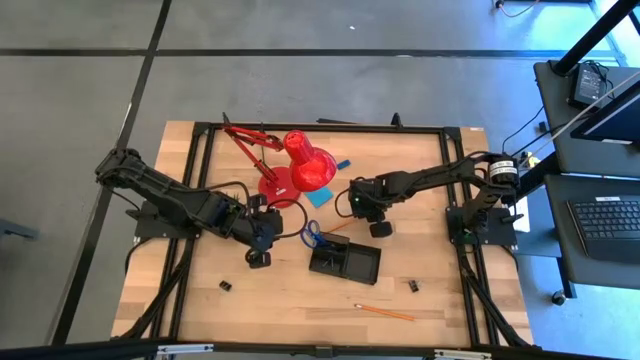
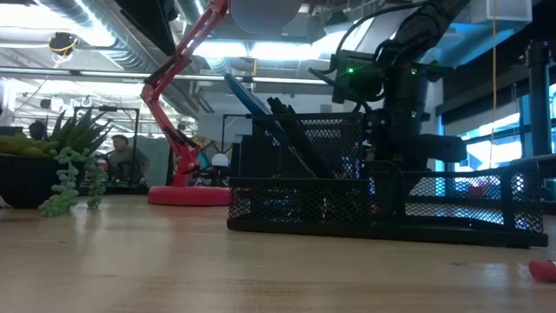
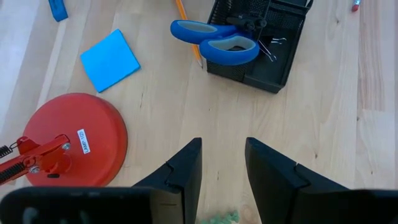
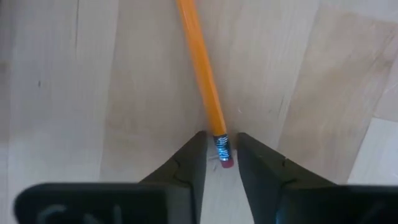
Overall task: Pick and place office supplies into organizer
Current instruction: Put the top orange pencil into the desk organizer
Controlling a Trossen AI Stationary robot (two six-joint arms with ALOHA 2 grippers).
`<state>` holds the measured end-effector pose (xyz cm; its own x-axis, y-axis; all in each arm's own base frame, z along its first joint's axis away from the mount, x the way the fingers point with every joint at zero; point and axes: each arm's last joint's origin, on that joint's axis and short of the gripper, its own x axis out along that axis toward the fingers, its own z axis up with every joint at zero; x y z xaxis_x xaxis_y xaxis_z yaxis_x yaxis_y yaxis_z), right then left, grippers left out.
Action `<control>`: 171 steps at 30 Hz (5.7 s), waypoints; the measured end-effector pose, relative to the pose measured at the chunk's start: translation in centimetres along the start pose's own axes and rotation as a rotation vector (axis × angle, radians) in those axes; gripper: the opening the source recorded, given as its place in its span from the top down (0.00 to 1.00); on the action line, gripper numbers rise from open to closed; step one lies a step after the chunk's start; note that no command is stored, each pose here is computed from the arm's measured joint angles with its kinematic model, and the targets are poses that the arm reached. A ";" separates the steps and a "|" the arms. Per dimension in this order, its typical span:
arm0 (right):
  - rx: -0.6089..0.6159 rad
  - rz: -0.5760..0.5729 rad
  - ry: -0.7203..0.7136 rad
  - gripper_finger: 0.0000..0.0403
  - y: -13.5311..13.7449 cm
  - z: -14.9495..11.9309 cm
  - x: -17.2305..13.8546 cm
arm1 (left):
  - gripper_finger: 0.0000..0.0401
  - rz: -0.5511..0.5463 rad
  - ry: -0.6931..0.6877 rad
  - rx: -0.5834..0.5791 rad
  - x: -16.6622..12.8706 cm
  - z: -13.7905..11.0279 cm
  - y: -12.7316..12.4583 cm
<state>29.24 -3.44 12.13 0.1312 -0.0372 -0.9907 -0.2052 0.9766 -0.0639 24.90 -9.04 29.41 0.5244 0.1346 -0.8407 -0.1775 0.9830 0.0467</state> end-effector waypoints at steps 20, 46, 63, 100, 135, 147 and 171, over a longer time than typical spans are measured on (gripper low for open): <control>0.045 -0.004 0.023 0.92 0.1 -0.2 0.0 | 0.71 0.022 -0.011 -0.001 0.0 0.0 0.1; 0.064 0.038 0.142 0.97 1.0 1.1 -2.4 | 0.71 0.028 -0.014 0.000 0.0 0.0 0.1; 0.085 0.043 0.165 0.84 1.1 0.9 -2.5 | 0.71 0.028 -0.015 -0.012 0.0 0.0 0.1; 0.116 0.036 0.143 0.73 1.4 -0.1 -1.0 | 0.71 0.028 -0.014 -0.008 0.0 0.0 0.1; 0.068 -0.038 0.143 0.88 2.7 -0.3 -0.3 | 0.71 0.028 -0.014 -0.008 0.0 0.0 0.1; 0.087 -0.033 0.140 0.91 2.7 -0.4 -0.3 | 0.71 0.028 -0.014 -0.008 0.0 0.0 0.1; 0.109 -0.016 0.203 0.97 2.5 0.5 -1.9 | 0.71 0.028 -0.014 -0.008 0.0 0.0 0.1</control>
<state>28.96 -0.85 13.94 -0.0667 -0.0838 -0.9942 -0.0968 0.9923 -0.0772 24.90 -8.98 29.43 0.5309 0.1636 -0.8315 -0.1986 0.9779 0.0657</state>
